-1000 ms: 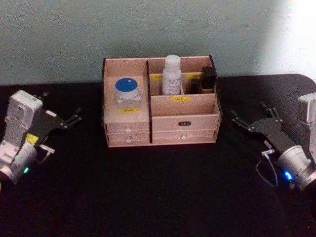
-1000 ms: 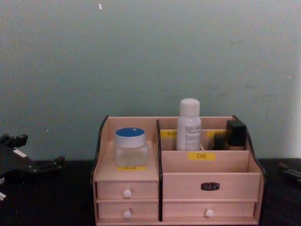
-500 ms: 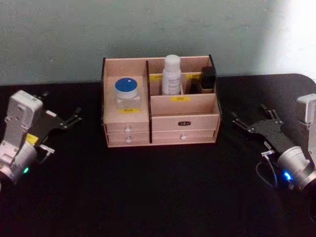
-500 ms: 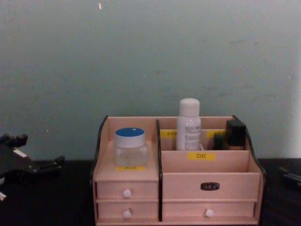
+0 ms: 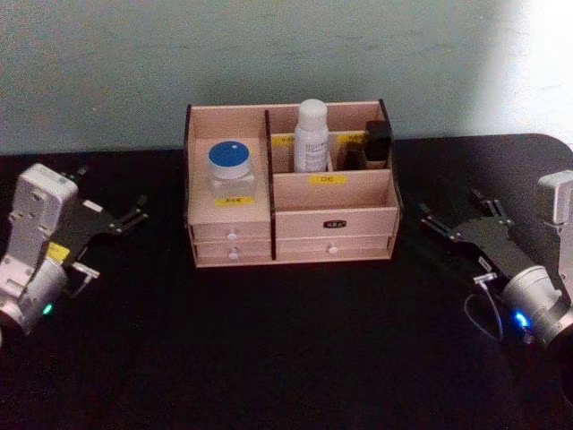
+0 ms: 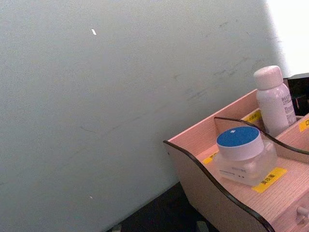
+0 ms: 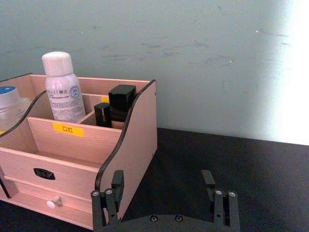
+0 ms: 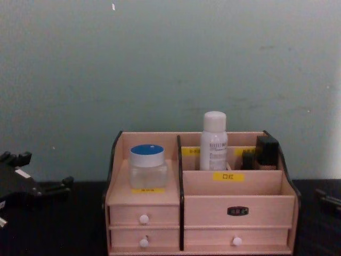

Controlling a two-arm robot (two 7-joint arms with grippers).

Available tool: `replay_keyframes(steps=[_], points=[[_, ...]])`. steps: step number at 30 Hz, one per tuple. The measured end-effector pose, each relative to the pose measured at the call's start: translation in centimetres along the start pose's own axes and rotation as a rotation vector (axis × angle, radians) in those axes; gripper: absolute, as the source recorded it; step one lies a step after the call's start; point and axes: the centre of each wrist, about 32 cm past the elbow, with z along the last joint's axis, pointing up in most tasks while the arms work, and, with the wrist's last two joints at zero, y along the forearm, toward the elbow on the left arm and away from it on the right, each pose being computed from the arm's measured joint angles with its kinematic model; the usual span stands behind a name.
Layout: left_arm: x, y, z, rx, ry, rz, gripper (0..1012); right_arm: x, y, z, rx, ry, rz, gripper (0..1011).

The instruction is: Pick up the facial cleanser and watermelon frost from the table and place them into the tiered storage box.

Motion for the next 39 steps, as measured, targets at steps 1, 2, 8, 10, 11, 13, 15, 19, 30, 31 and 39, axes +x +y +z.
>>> replay_keyframes(steps=[1,2,8,10,11,13,15,19,30,31,39], points=[[0.00,0.00,0.00,0.000,0.000,0.000,1001,0.00,0.00,0.00,0.000,0.000,0.000,1002],[0.00,0.00,0.00,0.000,0.000,0.000,1001,-0.01,0.00,0.00,0.000,0.000,0.000,1002],[0.00,0.00,0.00,0.000,0.000,0.000,1001,-0.02,-0.01,0.01,0.001,0.000,0.001,1002],[0.00,0.00,0.00,0.000,0.000,0.000,1001,-0.01,-0.01,0.01,0.001,0.000,0.001,1002],[0.00,0.00,0.00,0.000,0.000,0.000,1002,-0.01,-0.01,0.02,0.001,0.000,0.001,1002],[0.00,0.00,0.00,0.000,0.000,0.000,1001,-0.01,-0.01,0.02,0.001,0.000,0.001,1002],[0.00,0.00,0.00,0.000,0.000,0.000,1001,-0.01,-0.01,0.02,0.001,0.000,0.001,1002],[0.00,0.00,0.00,0.000,0.000,0.000,1001,-0.01,-0.01,0.02,0.001,0.000,0.001,1002],[0.00,0.00,0.00,0.000,0.000,0.000,1001,-0.01,-0.01,0.02,0.001,0.000,0.001,1002],[0.00,0.00,0.00,0.000,0.000,0.000,1001,-0.02,-0.01,0.02,0.001,0.000,0.001,1002],[0.00,0.00,0.00,0.000,0.000,0.000,1001,-0.01,-0.01,0.02,0.001,0.000,0.001,1002]])
